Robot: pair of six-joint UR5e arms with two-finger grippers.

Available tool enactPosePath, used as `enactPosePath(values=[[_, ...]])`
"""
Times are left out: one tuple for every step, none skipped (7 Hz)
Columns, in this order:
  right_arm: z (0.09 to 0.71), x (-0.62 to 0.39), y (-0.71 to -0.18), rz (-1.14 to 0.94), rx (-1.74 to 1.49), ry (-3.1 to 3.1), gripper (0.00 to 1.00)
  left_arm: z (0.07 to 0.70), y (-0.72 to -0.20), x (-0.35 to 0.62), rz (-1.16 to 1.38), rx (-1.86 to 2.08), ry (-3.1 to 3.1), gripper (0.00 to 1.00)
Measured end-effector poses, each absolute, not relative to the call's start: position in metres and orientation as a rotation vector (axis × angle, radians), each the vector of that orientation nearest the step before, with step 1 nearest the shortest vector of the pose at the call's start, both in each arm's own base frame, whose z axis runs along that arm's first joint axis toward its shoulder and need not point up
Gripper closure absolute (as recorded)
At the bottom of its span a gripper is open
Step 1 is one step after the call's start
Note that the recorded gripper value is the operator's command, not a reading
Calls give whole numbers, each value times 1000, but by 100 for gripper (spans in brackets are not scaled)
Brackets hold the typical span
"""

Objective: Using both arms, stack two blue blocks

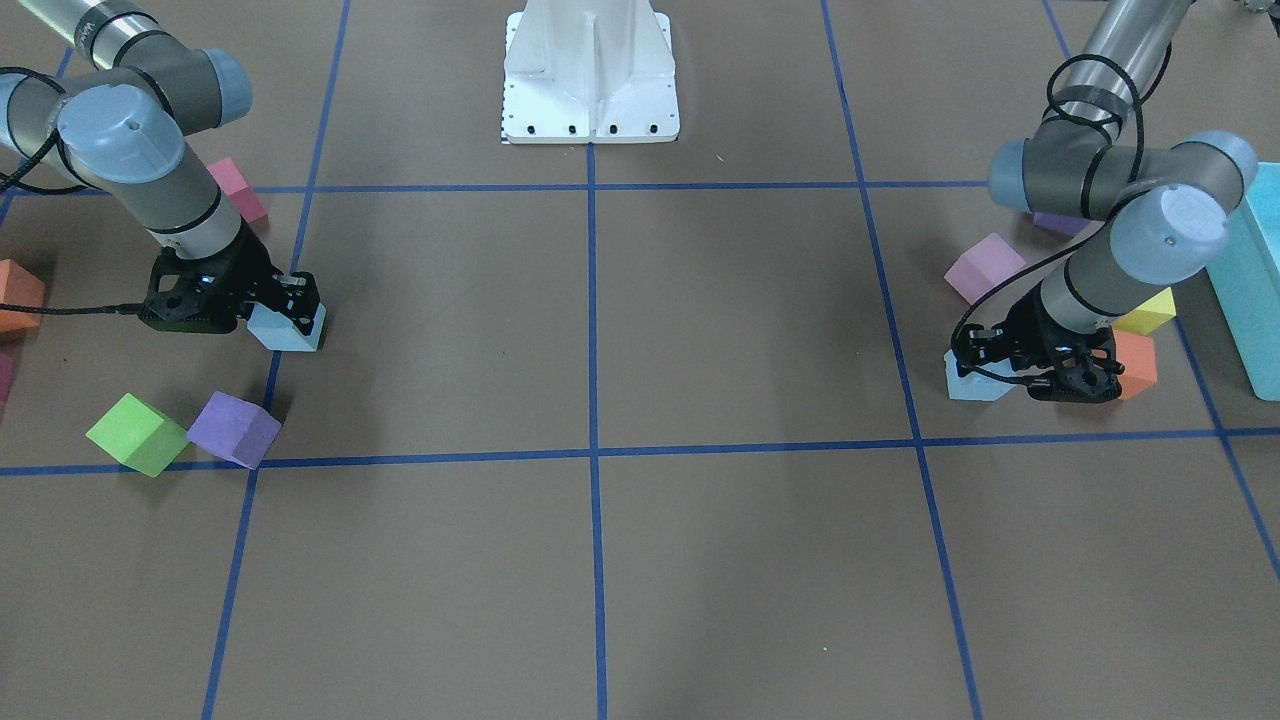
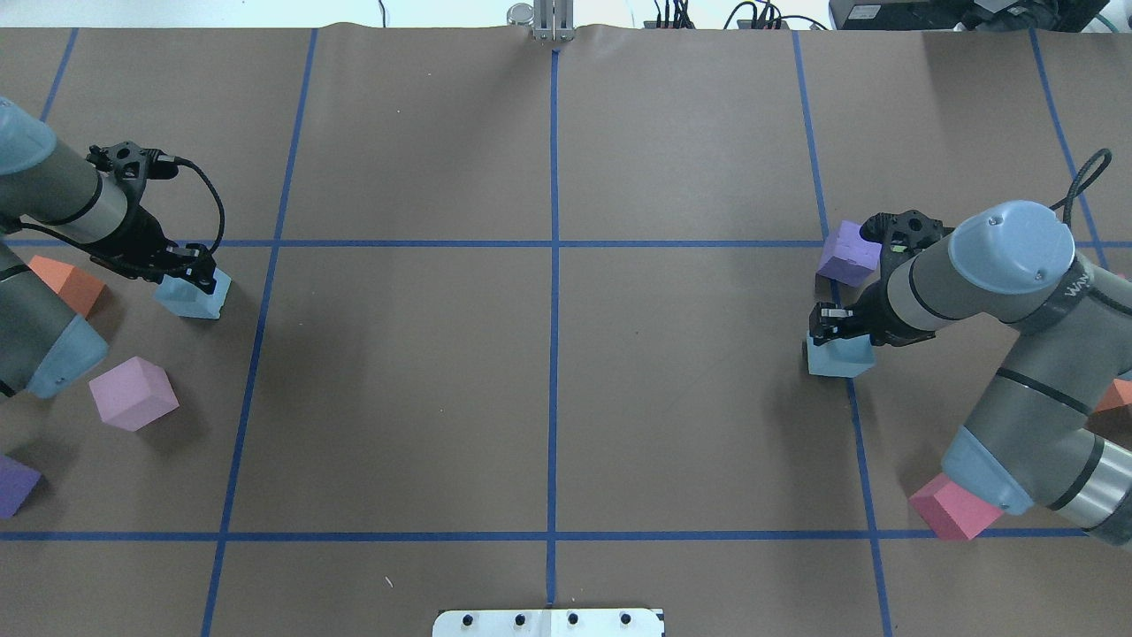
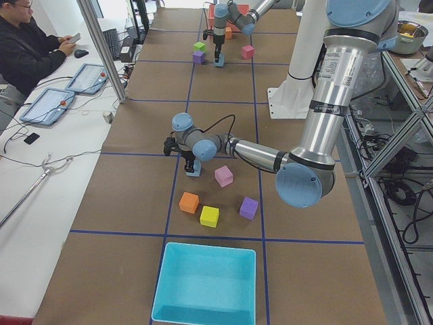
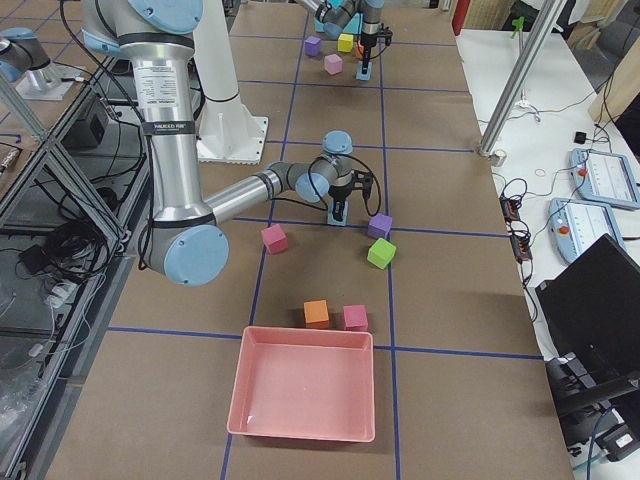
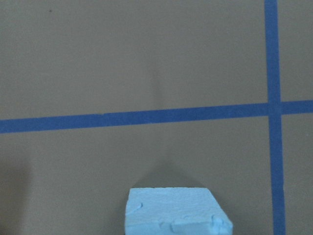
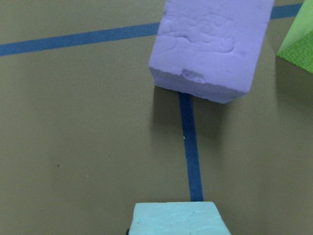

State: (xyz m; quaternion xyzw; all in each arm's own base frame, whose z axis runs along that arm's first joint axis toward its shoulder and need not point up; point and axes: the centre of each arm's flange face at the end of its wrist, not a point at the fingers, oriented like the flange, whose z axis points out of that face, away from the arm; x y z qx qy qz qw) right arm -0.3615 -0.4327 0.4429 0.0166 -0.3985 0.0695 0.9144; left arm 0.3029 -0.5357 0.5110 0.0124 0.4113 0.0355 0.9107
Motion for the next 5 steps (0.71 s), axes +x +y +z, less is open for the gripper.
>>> enactPosePath(values=[[415,-373,-442,145,29,-815,50,501,-535,302,75,34,859,57],[369,-390,-454,147,18,-798,50,491,-534,300,76,43,869,56],[322,-407,-461,143,12,-784,50,482,-537,298,68,45,873,56],[287,-424,-460,125,14,-789,50,467,-544,299,51,38,871,56],[261,-442,-459,101,22,-801,50,448,-550,301,30,24,865,56]])
